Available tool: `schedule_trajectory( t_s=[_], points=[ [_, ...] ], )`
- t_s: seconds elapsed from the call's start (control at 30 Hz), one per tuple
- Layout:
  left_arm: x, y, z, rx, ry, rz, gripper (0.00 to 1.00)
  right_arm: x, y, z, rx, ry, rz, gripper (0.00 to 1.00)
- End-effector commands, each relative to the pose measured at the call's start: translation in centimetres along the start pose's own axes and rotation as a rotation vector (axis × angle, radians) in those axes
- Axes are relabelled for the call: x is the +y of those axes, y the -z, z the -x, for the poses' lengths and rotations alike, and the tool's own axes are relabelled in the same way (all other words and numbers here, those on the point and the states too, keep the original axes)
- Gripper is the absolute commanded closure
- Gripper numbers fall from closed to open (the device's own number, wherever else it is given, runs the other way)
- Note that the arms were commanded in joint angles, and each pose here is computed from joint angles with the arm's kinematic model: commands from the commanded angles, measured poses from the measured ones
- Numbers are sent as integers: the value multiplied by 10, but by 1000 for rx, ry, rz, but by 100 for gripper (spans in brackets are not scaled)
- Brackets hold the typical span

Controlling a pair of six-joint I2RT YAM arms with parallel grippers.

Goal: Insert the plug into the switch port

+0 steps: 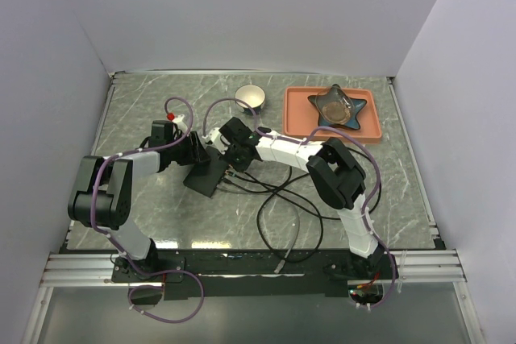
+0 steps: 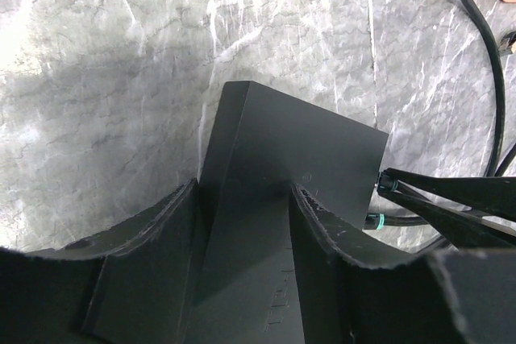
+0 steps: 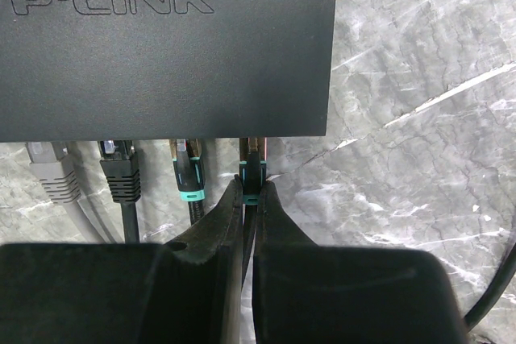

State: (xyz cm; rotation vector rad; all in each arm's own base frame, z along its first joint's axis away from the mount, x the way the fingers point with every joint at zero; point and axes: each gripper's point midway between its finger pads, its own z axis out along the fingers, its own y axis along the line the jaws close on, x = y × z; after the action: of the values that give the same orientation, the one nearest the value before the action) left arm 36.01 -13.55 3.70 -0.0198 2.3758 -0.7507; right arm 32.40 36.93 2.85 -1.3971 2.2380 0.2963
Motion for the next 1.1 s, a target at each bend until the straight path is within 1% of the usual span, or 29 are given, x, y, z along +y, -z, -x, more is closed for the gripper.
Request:
schedule_trajectory(
  t_s=[0.0,0.5,0.93,1.07],
  points=[
    [-30,0,-3,26,-28,-143,49,14,9,67,-208,49,36,100],
    [-38,-4,-20,85,-34,-177,51,15,15,108,-302,61,67,100],
    [-55,-5,-23,109,-84,-230,54,18,14,126,-360,94,99,100],
    [-63,-6,-26,123,-101,-249,54,17,17,139,-382,100,103,100]
  ],
)
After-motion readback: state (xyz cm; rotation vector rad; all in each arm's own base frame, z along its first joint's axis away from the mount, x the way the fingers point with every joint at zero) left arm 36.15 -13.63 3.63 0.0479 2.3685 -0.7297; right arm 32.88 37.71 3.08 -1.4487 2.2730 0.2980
